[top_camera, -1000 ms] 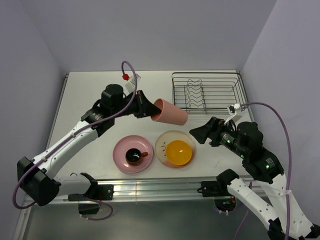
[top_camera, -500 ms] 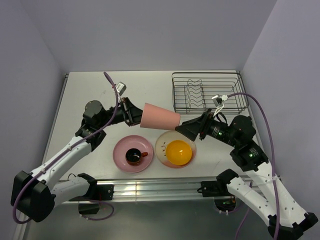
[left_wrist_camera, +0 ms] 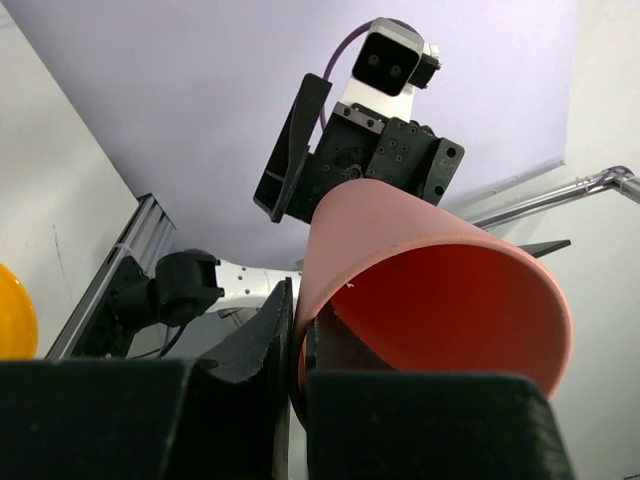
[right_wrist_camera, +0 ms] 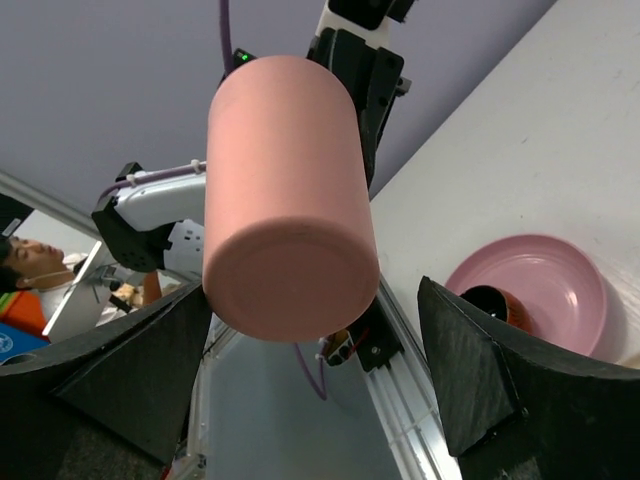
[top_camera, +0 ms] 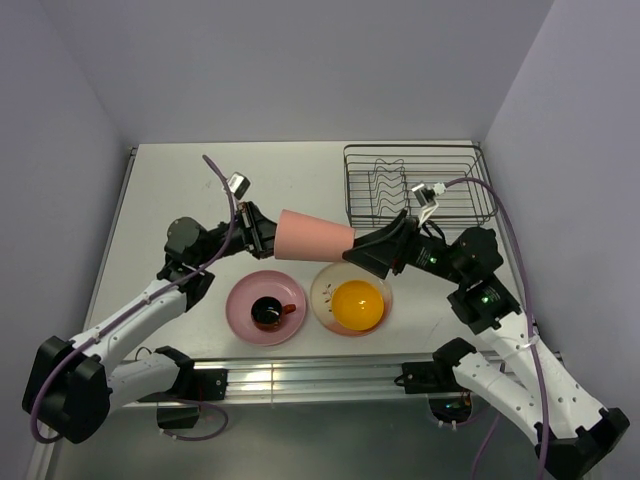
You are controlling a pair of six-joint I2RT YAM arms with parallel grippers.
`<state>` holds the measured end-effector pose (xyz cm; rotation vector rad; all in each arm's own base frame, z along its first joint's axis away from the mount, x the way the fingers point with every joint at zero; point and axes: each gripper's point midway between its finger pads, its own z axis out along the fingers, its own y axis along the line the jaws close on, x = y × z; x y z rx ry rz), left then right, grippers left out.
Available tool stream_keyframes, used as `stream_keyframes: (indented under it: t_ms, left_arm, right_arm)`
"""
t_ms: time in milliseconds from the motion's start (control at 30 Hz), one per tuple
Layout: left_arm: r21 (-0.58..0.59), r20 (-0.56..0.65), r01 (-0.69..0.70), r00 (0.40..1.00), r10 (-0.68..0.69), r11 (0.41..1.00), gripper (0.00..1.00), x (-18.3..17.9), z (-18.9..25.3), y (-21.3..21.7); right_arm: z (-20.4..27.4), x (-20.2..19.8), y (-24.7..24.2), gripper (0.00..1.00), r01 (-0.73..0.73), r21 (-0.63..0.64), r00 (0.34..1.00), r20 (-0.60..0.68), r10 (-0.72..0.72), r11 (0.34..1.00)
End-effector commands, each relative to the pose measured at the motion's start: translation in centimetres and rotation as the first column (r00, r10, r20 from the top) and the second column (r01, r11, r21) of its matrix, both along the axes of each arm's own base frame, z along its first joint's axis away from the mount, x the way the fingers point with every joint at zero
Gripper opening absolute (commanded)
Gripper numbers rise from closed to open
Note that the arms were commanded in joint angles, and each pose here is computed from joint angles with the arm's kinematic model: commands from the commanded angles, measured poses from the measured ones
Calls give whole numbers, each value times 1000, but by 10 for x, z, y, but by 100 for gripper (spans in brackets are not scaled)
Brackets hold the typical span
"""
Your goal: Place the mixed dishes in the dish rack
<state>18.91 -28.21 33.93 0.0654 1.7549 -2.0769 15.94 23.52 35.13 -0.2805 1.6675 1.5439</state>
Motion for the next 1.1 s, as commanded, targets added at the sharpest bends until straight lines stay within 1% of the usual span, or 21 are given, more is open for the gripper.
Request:
stream_keyframes:
  t_ms: [0, 167, 233, 400, 433, 467, 600, 900, 1067]
  left_arm:
    - [-86, 82, -12, 996, 19, 996, 0, -9, 22, 7]
    - [-141, 62, -60, 996, 69, 988, 0, -7, 22, 12]
    - [-169, 45, -94, 994, 103, 981, 0, -4, 23, 16]
    - [-235, 11, -149, 988, 156, 961, 0, -3, 24, 23]
    - [-249, -5, -167, 985, 172, 954, 0, -2, 25, 23]
    - [-253, -27, -176, 984, 175, 951, 0, -1, 21, 23]
    - [-306, -58, -205, 979, 197, 930, 0, -2, 24, 27]
    - [-299, -120, -243, 969, 217, 923, 0, -1, 16, 19]
    - [-296, -141, -237, 969, 203, 925, 0, -3, 9, 12]
  right_arm:
    - [22, 3, -1, 89, 20, 78, 997, 78, -26, 997]
    - [29, 6, -5, 89, 50, 154, 993, 103, -66, 987]
    - [25, 10, -5, 89, 62, 161, 993, 85, -76, 985]
    - [28, 8, -1, 89, 42, 213, 991, 117, -68, 976]
    - [23, 10, 1, 89, 47, 218, 992, 105, -71, 975]
    - [28, 8, 0, 89, 37, 238, 989, 130, -69, 970]
    - [31, 4, 7, 89, -1, 266, 987, 157, -42, 964]
    - [44, 11, 21, 89, -4, 274, 980, 195, -51, 962]
    - [50, 13, 21, 89, 9, 293, 974, 215, -75, 956]
